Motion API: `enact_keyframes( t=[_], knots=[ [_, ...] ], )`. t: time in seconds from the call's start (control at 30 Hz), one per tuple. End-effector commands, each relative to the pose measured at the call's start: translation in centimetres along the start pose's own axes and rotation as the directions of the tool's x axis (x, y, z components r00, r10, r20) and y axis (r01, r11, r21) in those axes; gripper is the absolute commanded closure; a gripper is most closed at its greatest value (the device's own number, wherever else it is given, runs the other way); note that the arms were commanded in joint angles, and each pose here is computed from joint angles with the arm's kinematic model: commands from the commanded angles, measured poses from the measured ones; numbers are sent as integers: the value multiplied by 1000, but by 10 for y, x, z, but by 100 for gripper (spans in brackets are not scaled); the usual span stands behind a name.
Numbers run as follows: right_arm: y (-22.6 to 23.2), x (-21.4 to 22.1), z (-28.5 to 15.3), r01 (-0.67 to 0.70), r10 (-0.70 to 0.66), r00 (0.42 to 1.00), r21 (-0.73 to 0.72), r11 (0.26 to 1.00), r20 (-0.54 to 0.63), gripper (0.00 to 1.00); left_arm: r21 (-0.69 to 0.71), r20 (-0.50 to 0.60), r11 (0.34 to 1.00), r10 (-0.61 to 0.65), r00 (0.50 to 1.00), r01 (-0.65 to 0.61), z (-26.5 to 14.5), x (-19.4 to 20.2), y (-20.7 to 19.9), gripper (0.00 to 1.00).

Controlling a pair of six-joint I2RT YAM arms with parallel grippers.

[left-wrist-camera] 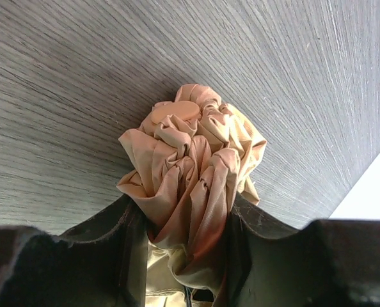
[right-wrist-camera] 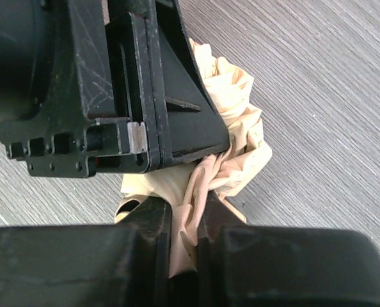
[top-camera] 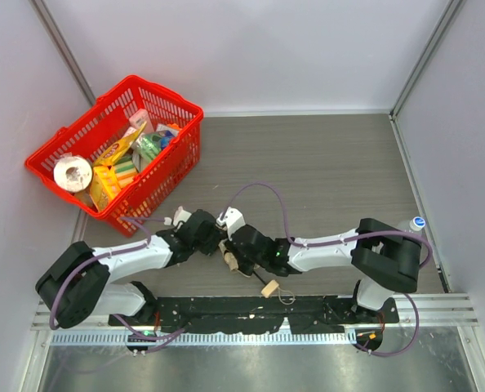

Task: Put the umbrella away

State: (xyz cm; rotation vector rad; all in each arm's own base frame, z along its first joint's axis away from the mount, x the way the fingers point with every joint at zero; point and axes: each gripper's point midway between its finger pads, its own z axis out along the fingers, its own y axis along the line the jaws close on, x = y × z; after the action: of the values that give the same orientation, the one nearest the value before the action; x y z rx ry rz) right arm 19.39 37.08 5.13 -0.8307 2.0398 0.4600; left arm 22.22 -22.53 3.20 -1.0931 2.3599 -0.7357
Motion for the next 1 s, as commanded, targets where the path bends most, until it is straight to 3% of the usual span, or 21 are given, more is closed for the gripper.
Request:
enact_keyframes(
  t=[0.0,0.2,0.27,0.3,0.43,0.63,0.77,0.87,0.97],
  knots=[
    [14,35,1,7,-13,999,-155,988,-38,99,-107,-38,993,52,998,-56,-1,11,41,100],
    [16,31,-7,-34,31,999,-244,969,-16,99,-83,-28,995,53,998,-55,0,9,38,100],
    [11,30,-9,-16,7,999,-220,975,-43,71,-84,-26,995,58,998,-60,1,8,39,100],
    [6,32,-10,-10,-4,997,-190,982,-74,51,-82,-24,995,58,998,-60,1,8,38,100],
    [-8,10,-28,-65,62,998,-125,990,-25,36,-63,-35,996,64,997,-66,0,10,35,100],
    [-13,-45,-78,-203,219,974,-206,957,54,34,169,-23,985,38,999,-33,-13,6,-9,100],
    [-32,-70,-109,-325,339,937,-143,935,82,31,279,9,960,27,1000,-28,-39,-11,-50,100],
    [-57,-83,-127,-447,454,880,-81,891,139,27,372,32,928,19,999,-30,-72,-23,-87,100],
    [-71,-98,-151,-524,535,820,-108,845,205,25,437,58,898,16,998,-40,-103,-34,-116,100]
  ],
)
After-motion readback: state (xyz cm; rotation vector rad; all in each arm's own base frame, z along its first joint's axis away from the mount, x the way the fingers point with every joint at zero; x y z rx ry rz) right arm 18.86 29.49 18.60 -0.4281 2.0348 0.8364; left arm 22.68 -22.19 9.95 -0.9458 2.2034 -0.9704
